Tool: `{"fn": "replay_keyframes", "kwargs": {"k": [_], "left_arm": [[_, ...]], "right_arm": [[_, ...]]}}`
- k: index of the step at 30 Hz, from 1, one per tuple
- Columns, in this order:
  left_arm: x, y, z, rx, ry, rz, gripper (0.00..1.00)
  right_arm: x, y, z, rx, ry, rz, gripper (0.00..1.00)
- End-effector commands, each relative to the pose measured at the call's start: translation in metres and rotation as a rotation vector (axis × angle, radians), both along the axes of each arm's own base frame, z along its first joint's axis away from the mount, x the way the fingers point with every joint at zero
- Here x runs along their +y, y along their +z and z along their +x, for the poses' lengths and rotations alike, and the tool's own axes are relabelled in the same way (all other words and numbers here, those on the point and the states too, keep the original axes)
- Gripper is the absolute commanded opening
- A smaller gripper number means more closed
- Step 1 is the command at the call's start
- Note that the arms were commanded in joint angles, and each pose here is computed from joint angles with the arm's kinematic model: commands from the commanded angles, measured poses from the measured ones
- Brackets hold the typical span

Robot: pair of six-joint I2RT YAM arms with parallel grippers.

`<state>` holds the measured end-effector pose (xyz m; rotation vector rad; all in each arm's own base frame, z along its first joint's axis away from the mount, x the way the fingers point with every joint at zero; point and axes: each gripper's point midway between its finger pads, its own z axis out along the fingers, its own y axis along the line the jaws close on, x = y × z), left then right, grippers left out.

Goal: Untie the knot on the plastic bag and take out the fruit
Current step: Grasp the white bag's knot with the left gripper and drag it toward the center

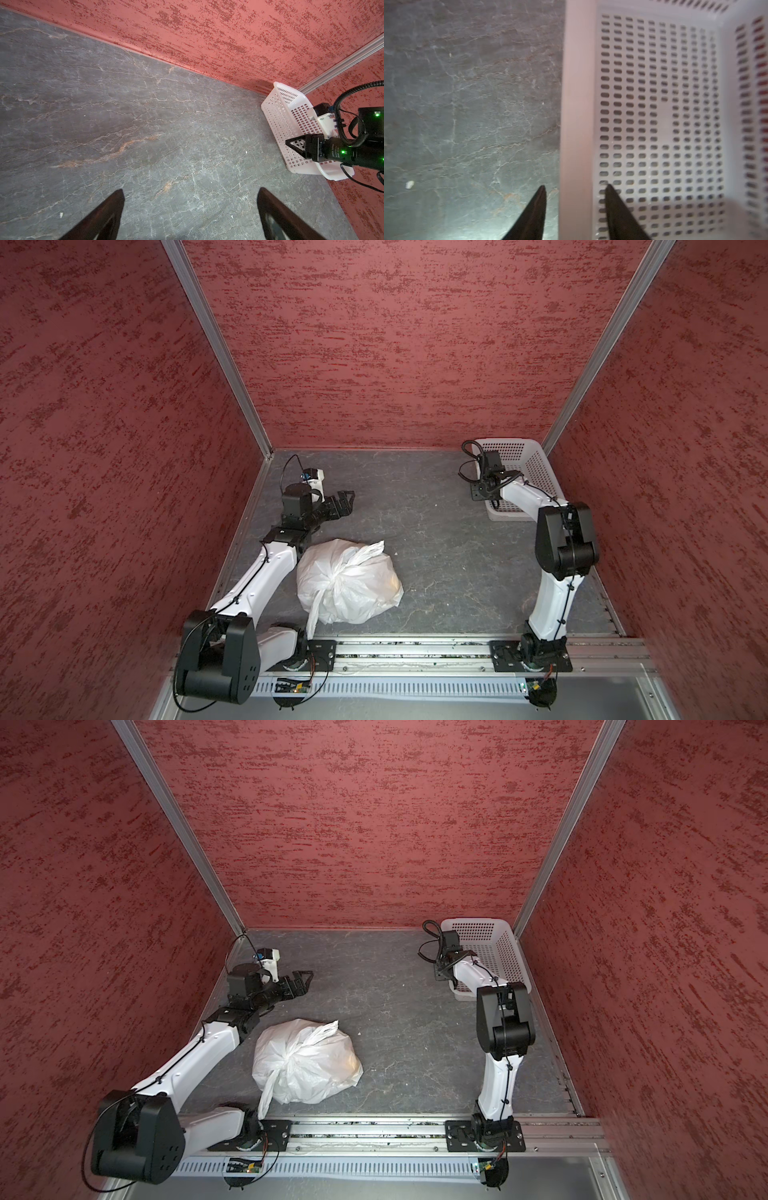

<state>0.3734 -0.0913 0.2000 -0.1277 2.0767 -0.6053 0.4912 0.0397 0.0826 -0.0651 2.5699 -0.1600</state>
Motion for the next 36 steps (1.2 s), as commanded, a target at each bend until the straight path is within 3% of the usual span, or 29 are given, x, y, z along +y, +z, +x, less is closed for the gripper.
{"fn": "replay_keyframes", "kwargs": {"k": [1,9,18,23,28,36], "left_arm": [[0.001,0.01,-0.01,0.017,0.005,0.042,1.0],[0.006,0.021,-0.068,0.188,0.119,0.189,0.97],[0.004,0.009,-0.181,0.604,0.219,0.198,0.74],[0.004,-0.005,-0.231,0.772,0.273,0.175,0.71],[0.0,-0.018,-0.244,0.835,0.298,0.121,0.72],[-0.011,-0.04,-0.215,0.843,0.298,0.032,0.81]], "right_arm": [[0.007,0.024,-0.012,-0.012,0.028,0.039,0.62],[0.038,0.068,-0.037,-0.045,0.113,0.063,0.81],[0.077,0.086,-0.066,-0.023,0.204,0.127,0.9],[0.091,0.096,-0.083,-0.024,0.241,0.187,0.95],[0.096,0.096,-0.091,-0.02,0.258,0.199,0.98],[0.101,0.103,-0.093,-0.037,0.274,0.197,0.99]]}}
